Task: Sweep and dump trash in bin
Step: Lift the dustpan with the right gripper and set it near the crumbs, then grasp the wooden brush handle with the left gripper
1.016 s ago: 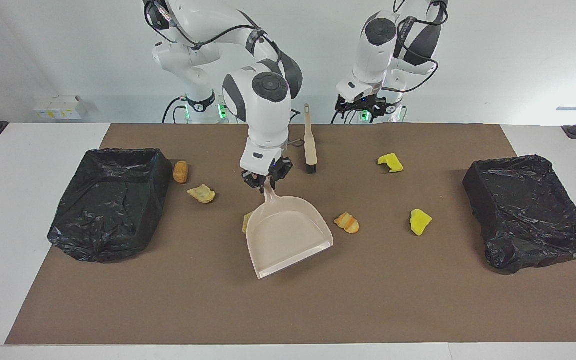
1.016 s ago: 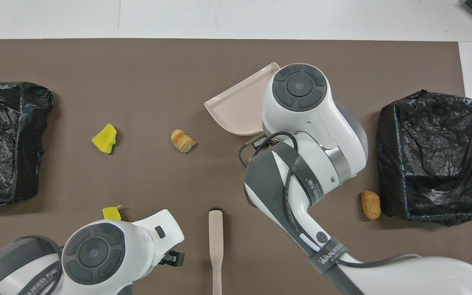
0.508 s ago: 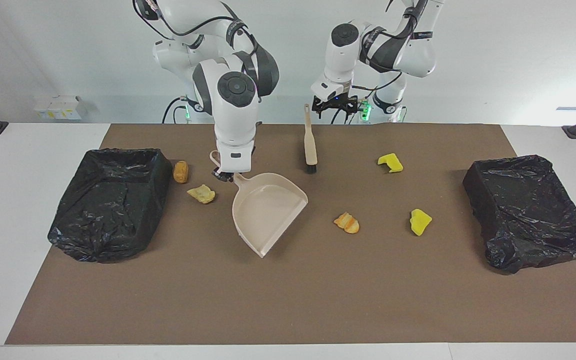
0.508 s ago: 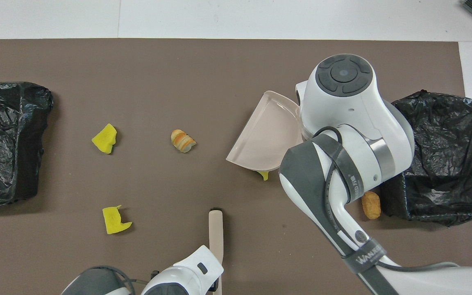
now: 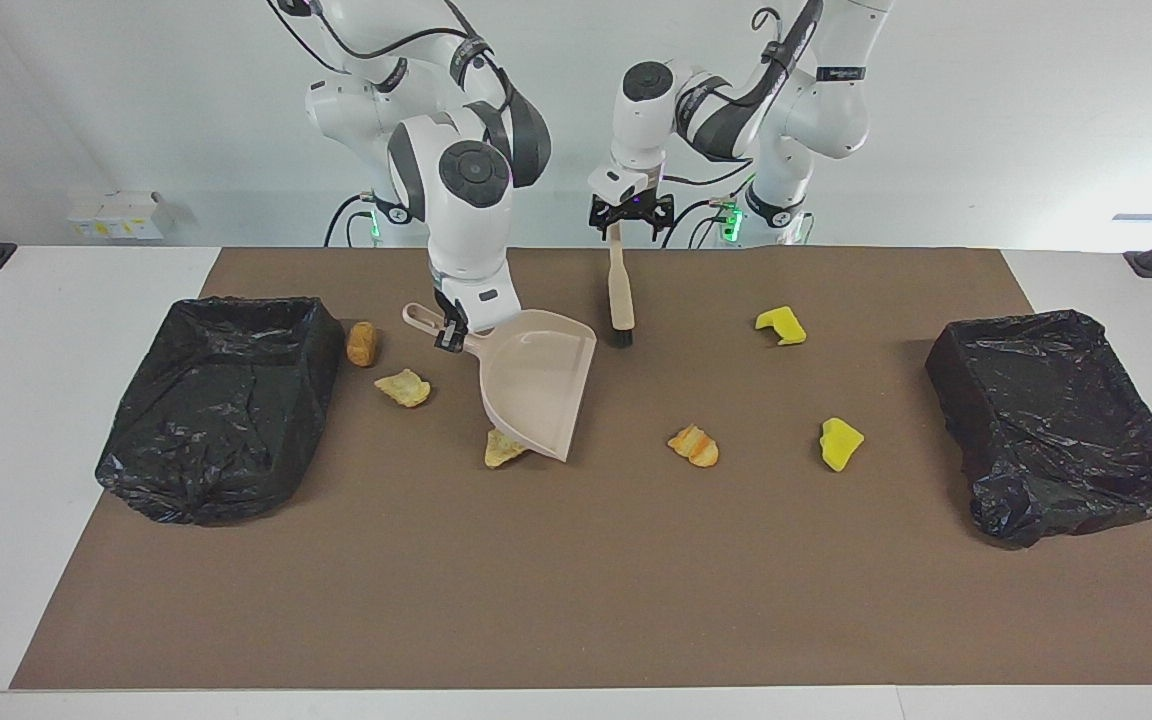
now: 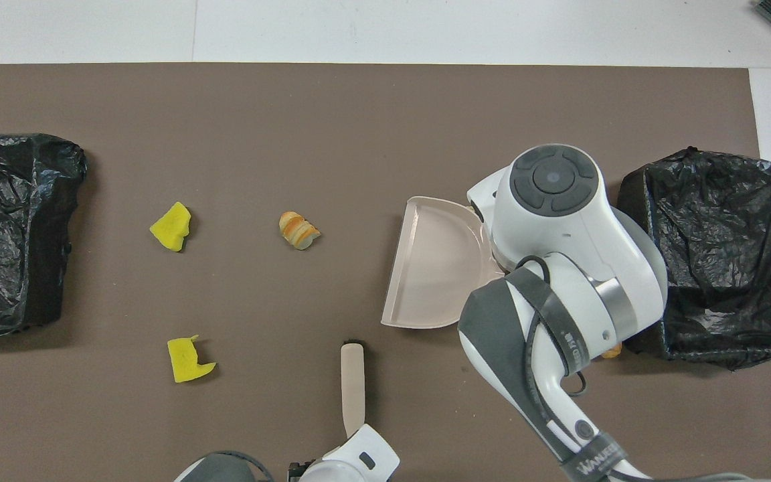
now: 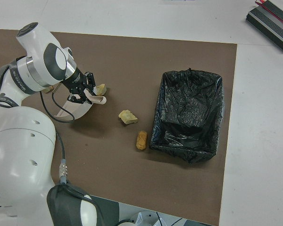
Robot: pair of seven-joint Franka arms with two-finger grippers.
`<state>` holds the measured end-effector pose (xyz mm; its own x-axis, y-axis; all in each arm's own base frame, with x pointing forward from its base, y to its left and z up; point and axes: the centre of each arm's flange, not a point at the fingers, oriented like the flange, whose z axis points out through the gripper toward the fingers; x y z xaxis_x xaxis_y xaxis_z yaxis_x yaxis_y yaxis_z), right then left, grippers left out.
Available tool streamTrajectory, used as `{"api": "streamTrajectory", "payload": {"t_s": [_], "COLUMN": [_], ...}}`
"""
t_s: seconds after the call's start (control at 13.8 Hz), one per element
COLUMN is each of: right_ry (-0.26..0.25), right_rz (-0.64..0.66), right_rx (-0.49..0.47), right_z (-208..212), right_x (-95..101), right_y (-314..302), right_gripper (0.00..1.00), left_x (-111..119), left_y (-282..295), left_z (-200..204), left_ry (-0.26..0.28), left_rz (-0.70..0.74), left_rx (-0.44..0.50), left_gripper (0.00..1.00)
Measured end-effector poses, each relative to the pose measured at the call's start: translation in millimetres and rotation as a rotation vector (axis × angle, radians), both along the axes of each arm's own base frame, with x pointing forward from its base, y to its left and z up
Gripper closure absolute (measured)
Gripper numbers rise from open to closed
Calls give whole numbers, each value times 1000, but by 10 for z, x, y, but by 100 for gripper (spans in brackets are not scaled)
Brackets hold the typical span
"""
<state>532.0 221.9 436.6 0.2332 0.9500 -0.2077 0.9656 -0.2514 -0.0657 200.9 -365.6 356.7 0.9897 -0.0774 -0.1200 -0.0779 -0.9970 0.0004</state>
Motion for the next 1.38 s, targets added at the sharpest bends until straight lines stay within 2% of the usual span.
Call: {"api": "streamTrajectory", "payload": {"t_s": [0.22,0.44,0.58,1.02,1.16,1.23,1.31,1.38], "right_ry": [-21,-24,-24,-22,-22,-22,-22,-22], "right_rz": [33,30,30,30,30,30,30,30], "right_rx": [6,3,3,2,2,2,2,2], "right_z": [-102,-82,-81,-90,-90,-90,-89,-89], "right_x": [-152,-172,-173,-177,-177,-178,-178,-178], "right_y": [-38,-65,-70,-72,-72,-72,-72,-72], "right_gripper": [69,69,69,69,69,69,69,69], "left_x": [-7,-49,-61,-74,-73,-73,-72,-71], "left_y": [-22,-46,-53,-62,-65,-67,-69,-73], "left_z": [-72,-85,-98,-128,-138,-142,-145,-143], "left_ry": [5,6,8,12,13,14,14,14], "left_rz": [7,-5,-8,-17,-23,-25,-26,-27], "left_rx": [9,11,14,19,20,20,21,20], "left_gripper": [0,4,24,27,56,66,66,74]}}
